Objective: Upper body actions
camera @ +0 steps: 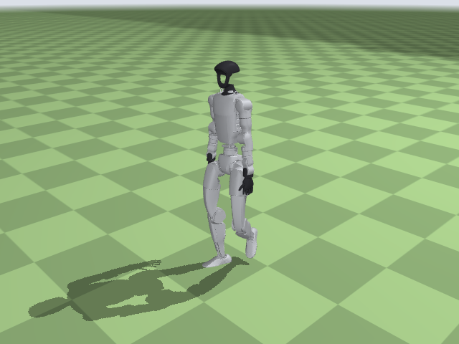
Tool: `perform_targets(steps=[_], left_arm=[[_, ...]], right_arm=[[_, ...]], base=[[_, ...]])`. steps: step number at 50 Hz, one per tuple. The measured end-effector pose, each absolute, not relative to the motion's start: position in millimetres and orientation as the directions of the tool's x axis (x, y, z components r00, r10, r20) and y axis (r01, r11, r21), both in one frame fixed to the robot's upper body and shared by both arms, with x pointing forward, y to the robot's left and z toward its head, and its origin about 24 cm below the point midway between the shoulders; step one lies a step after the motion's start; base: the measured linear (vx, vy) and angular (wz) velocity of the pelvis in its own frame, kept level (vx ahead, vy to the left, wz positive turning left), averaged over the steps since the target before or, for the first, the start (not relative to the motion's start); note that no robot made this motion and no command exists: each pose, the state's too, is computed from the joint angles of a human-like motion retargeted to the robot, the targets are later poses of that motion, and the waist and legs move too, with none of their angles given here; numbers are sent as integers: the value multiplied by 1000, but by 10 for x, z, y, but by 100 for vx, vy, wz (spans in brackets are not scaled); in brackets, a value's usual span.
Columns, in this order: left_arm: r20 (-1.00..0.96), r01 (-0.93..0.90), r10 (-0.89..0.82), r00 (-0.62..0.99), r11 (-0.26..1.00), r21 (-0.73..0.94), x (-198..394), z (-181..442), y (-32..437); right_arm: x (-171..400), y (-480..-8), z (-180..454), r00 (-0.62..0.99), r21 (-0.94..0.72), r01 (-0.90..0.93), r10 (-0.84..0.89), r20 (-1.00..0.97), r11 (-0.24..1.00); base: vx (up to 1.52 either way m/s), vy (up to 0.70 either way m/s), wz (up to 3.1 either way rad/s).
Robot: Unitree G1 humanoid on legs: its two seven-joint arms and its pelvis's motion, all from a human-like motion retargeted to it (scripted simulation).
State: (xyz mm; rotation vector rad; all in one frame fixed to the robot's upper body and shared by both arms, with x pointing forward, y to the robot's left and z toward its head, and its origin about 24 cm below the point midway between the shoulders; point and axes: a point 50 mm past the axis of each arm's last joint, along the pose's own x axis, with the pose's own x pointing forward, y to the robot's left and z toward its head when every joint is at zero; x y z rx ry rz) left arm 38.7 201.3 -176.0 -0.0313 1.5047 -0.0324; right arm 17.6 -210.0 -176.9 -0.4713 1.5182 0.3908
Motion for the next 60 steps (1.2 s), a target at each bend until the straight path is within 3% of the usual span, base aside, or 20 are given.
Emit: perform_targets(steps=[7, 12, 19, 25, 32, 37, 40, 51, 60], left_arm=[[-999, -226, 5, -38, 974, 13, -173, -1774, 1993], [-992, -362, -18, -126, 932, 29, -568, -1748, 1873], [-985, -446, -110, -134, 894, -39, -890, -1717, 1591], [-971, -350, -191, -147, 928, -129, -875, -1721, 1462], [-988, -159, -88, 125, 981, -108, -33, -1792, 1845], [-947, -159, -7, 321, 985, -61, 483, -1704, 2071], [-933, -189, 32, 358, 981, -39, 607, -1674, 2136], [-978, -180, -57, 198, 979, -94, 232, -1776, 1944], [-985, -62, -167, -38, 984, -165, -383, -1785, 1733]], right_arm=[[725, -2077, -1644, 218, -167, -791, 16, -976, 589], [963, -1980, -1532, 345, -252, -838, 112, -932, 484], [1056, -1911, -1514, 377, -267, -845, 161, -912, 463], [808, -2276, -1610, 279, -268, -845, -46, -959, 462], [417, -2799, -1573, 178, -352, -695, -324, -929, 628], [294, -3034, -1497, 129, -390, -695, -429, -894, 604], [260, -3118, -1460, 138, -431, -697, -483, -865, 573], [106, -3223, -1392, 170, -587, -632, -648, -743, 507], [-148, -3307, -1346, 64, -537, -666, -679, -732, 517]], base=[[37, -19, -68], [41, -9, -83], [55, 11, -139], [51, 34, -40], [32, 21, 0], [24, 8, 52], [14, 5, 41], [14, -1, 46], [19, -13, 37]])
